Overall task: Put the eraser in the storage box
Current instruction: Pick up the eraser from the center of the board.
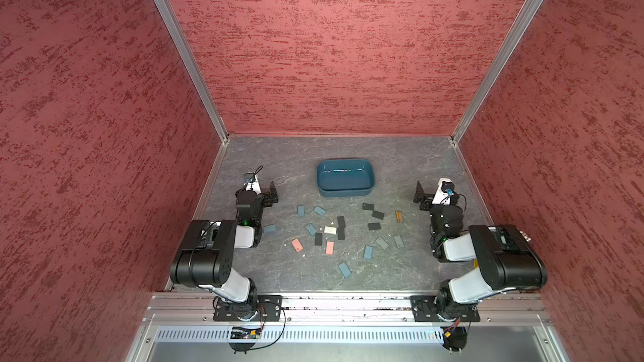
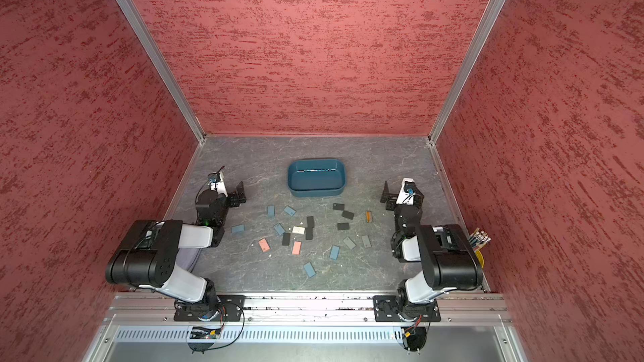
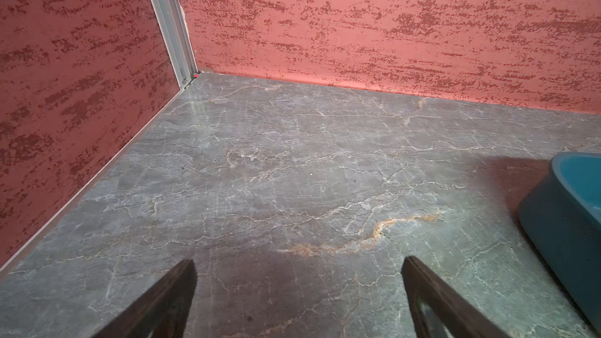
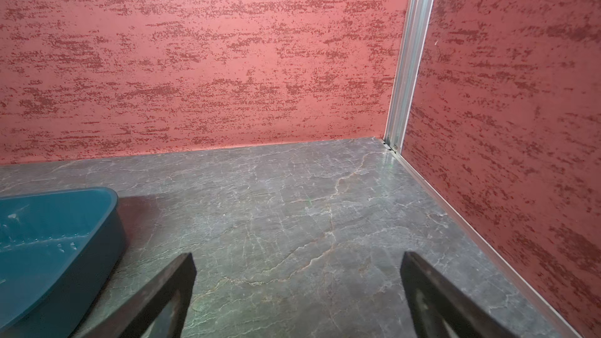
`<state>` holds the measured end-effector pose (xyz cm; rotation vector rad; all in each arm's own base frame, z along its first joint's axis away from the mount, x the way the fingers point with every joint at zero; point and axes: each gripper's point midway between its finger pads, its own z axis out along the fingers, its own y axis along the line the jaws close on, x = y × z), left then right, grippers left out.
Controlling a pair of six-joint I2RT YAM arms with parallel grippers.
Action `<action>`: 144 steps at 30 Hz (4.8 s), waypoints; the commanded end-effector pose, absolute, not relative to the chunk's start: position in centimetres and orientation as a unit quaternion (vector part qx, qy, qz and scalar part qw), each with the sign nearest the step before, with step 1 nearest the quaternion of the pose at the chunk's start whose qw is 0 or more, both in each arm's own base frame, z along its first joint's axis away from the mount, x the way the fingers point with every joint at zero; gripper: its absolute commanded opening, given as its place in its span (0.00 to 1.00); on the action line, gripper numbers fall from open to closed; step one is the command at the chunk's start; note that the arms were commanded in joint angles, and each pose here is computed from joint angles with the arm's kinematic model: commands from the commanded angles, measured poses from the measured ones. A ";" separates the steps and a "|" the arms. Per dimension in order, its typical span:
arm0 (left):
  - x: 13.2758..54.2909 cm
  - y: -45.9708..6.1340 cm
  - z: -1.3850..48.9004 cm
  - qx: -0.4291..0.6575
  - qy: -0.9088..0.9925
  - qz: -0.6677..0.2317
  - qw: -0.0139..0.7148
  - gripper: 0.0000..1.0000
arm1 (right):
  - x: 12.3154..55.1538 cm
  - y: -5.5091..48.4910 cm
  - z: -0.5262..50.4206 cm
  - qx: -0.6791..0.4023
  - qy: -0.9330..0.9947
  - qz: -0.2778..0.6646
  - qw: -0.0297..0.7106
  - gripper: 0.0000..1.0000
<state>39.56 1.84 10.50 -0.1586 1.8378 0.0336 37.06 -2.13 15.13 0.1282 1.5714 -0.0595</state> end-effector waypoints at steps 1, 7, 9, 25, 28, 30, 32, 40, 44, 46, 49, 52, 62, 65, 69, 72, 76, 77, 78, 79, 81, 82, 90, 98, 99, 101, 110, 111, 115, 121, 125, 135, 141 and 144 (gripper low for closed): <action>40.0 1.8 11.6 -0.068 0.785 0.009 0.615 1.00 | 37.3 -2.1 15.6 0.057 0.702 -0.018 0.710 0.99; 40.0 1.8 11.6 -0.068 0.785 0.009 0.615 1.00 | 37.3 -2.1 15.6 0.057 0.702 -0.019 0.710 0.99; 39.9 1.8 11.6 -0.069 0.785 0.009 0.615 1.00 | 37.3 -2.1 15.6 0.057 0.702 -0.019 0.710 0.99; 40.0 1.8 11.6 -0.069 0.785 0.009 0.615 1.00 | 37.1 -2.2 15.8 0.059 0.698 -0.021 0.713 0.99; 39.9 1.8 11.6 -0.067 0.786 0.007 0.615 1.00 | 36.6 -1.8 17.0 0.048 0.690 -0.017 0.722 0.99; 40.0 1.9 11.6 -0.068 0.787 0.002 0.614 1.00 | 35.9 -2.0 18.4 0.055 0.680 -0.019 0.731 0.99; 40.0 1.8 11.6 -0.067 0.786 0.002 0.615 1.00 | 35.5 -1.7 19.7 0.047 0.675 -0.015 0.737 0.99; 39.3 1.4 15.0 -0.058 0.785 0.005 0.617 1.00 | 34.8 0.6 24.4 0.067 0.649 0.109 0.750 0.99; 39.2 0.6 17.0 -0.069 0.793 -0.007 0.606 1.00 | 36.0 2.3 25.7 0.060 0.664 0.161 0.727 0.99; 38.7 0.9 17.8 -0.111 0.791 -0.023 0.601 1.00 | 36.9 2.9 25.5 0.049 0.683 0.171 0.708 0.99; 38.5 -0.9 19.1 -0.091 0.798 -0.062 0.593 1.00 | 37.8 4.4 25.9 0.040 0.711 0.214 0.669 0.99; 38.2 -1.5 19.3 -0.126 0.817 -0.094 0.555 1.00 | 37.6 4.0 26.6 0.085 0.712 0.239 0.655 0.99; 38.8 -2.8 23.3 -0.148 0.812 -0.198 0.528 1.00 | 33.9 4.4 27.2 0.103 0.656 0.302 0.684 0.99; 37.6 -3.2 24.5 -0.146 0.795 -0.247 0.534 1.00 | 35.5 2.2 25.0 0.193 0.691 0.275 0.640 0.99; 37.1 -2.0 23.0 -0.225 0.798 -0.255 0.498 1.00 | 35.3 3.0 25.0 0.188 0.687 0.303 0.633 0.99; 36.6 -2.6 22.5 -0.206 0.820 -0.244 0.476 1.00 | 35.6 2.7 23.2 0.204 0.711 0.290 0.607 0.99; 36.0 -3.6 22.4 -0.202 0.839 -0.234 0.447 1.00 | 35.9 2.1 19.2 0.235 0.760 0.253 0.550 0.99; 35.7 -3.7 22.2 -0.204 0.846 -0.224 0.438 1.00 | 35.9 1.9 18.0 0.243 0.772 0.244 0.534 0.99; 35.4 -3.9 22.1 -0.204 0.852 -0.217 0.431 1.00 | 35.8 1.8 16.7 0.248 0.786 0.234 0.516 0.99; 35.1 -4.2 21.8 -0.203 0.858 -0.213 0.421 1.00 | 35.6 1.6 15.4 0.258 0.798 0.221 0.497 0.99; 34.4 -4.7 21.4 -0.205 0.870 -0.207 0.398 1.00 | 35.1 1.4 13.1 0.271 0.821 0.199 0.461 0.98; 34.0 -4.6 21.1 -0.213 0.876 -0.202 0.383 1.00 | 34.8 1.4 11.9 0.273 0.834 0.187 0.443 0.97; 30.1 -5.0 17.7 -0.231 0.911 -0.181 0.291 1.00 | 33.7 3.5 9.1 0.235 0.881 0.117 0.393 0.91; 27.2 -5.0 14.3 -0.249 0.930 -0.149 0.224 1.00 | 32.8 5.5 6.9 0.202 0.909 0.085 0.354 0.83; 26.9 -5.0 14.0 -0.251 0.932 -0.147 0.216 1.00 | 32.6 5.8 6.6 0.198 0.913 0.080 0.348 0.81; 26.4 -5.0 13.6 -0.255 0.935 -0.143 0.202 1.00 | 32.4 5.9 6.1 0.197 0.919 0.068 0.335 0.77; 24.6 -5.1 12.9 -0.255 0.944 -0.115 0.175 1.00 | 31.6 7.4 5.3 0.177 0.932 0.058 0.312 0.70; 24.5 -5.1 12.8 -0.256 0.945 -0.111 0.173 1.00 | 31.5 7.5 5.2 0.176 0.933 0.059 0.309 0.67; 24.1 -5.5 12.4 -0.254 0.949 -0.098 0.160 1.00 | 31.0 8.0 4.4 0.173 0.939 0.052 0.293 0.64; 23.4 -5.6 11.6 -0.256 0.952 -0.081 0.149 1.00 | 31.2 8.6 3.6 0.164 0.945 0.050 0.278 0.59; 23.0 -6.0 11.2 -0.249 0.955 -0.077 0.145 1.00 | 31.2 8.9 3.3 0.158 0.948 0.049 0.272 0.53; 22.3 -6.6 10.1 -0.240 0.961 -0.055 0.126 1.00 | 31.2 9.4 2.2 0.143 0.956 0.045 0.253 0.35; 22.0 -6.9 9.6 -0.238 0.962 -0.052 0.120 1.00 | 31.2 9.6 1.5 0.137 0.960 0.039 0.239 0.29; 22.0 -7.0 9.5 -0.236 0.963 -0.052 0.119 1.00 | 31.2 9.7 1.3 0.136 0.961 0.038 0.237 0.26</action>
